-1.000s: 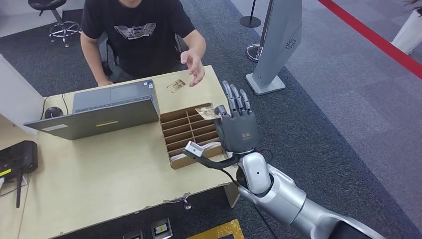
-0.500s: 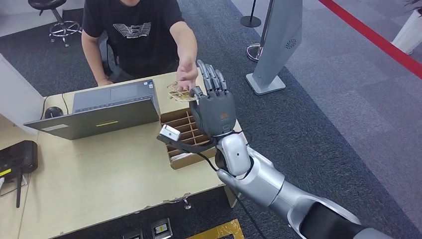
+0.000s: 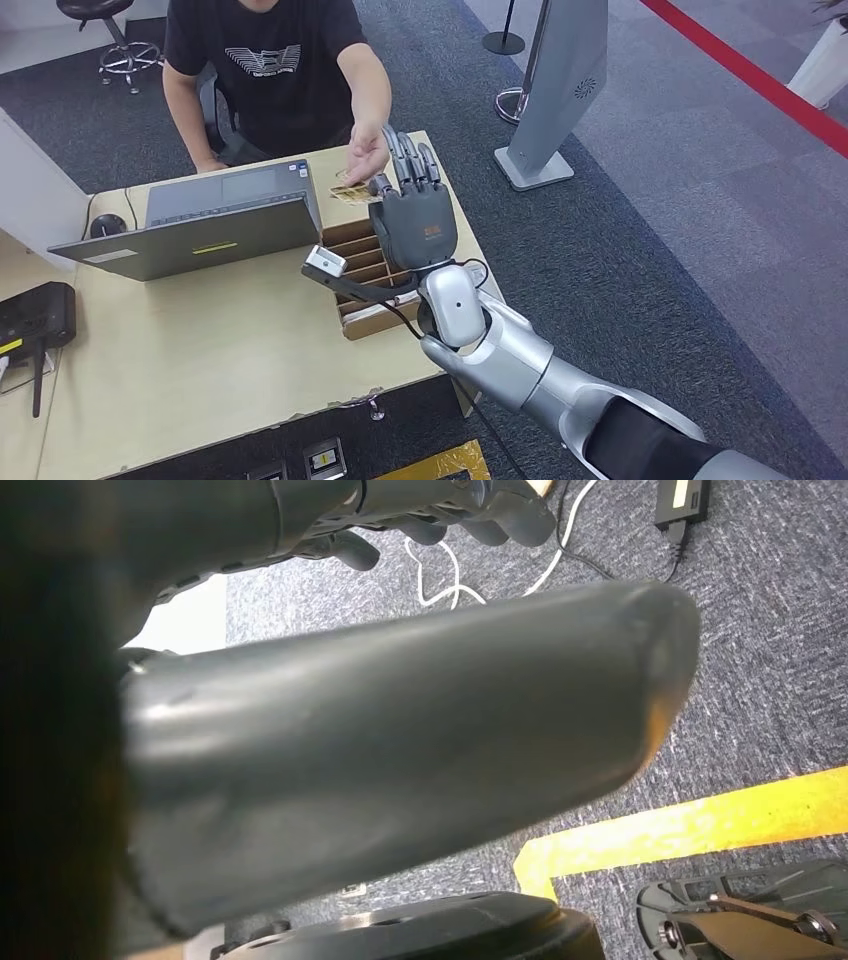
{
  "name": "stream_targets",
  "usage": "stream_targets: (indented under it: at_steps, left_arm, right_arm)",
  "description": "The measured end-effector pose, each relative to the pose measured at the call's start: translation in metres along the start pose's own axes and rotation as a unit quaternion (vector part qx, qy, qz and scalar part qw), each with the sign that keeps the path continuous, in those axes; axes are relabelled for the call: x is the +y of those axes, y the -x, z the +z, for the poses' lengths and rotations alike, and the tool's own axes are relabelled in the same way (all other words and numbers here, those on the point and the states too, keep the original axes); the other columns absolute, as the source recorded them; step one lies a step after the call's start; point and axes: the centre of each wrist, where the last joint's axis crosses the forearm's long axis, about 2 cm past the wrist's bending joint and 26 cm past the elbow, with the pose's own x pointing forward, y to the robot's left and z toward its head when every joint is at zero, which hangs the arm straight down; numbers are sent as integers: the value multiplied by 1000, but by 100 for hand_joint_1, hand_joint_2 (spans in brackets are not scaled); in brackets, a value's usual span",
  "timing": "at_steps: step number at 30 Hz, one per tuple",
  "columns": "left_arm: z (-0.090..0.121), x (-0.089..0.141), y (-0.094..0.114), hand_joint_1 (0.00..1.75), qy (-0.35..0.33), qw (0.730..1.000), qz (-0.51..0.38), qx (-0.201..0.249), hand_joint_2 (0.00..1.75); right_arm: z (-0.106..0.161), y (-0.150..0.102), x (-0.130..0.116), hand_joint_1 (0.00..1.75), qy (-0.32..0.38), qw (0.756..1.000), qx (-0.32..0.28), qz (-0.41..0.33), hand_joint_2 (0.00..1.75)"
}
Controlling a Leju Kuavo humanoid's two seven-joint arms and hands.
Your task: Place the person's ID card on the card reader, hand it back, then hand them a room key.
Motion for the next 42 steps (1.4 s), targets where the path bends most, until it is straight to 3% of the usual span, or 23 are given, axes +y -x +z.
stream_targets:
  at_steps: [2, 6, 18, 27, 36, 42]
  left_arm:
    - [0, 0, 0, 0, 1, 1000, 0, 0, 0]
    - [0, 0, -1, 0, 3, 1000, 0, 1, 0]
    - [0, 0, -1, 0, 7, 1000, -3, -1, 0]
    - [0, 0, -1, 0, 8, 1000, -9, -1, 0]
    - [2, -2, 7, 0, 6, 1000, -7, 13, 0]
    - [4, -3, 12, 0, 1, 1000, 3, 23, 0]
  right_arm:
    - [1, 0, 1, 175, -2, 1000, 0, 2, 175]
    - [2, 1, 3, 0, -6, 1000, -1, 5, 175]
    - [12, -1, 6, 0, -27, 999, -7, 30, 175]
    - [24, -1, -2, 0, 1, 1000, 19, 20, 175]
    - [35, 18, -26, 0, 17, 996, 87, -32, 175]
    - [43, 50, -40, 0, 21, 992, 118, -33, 175]
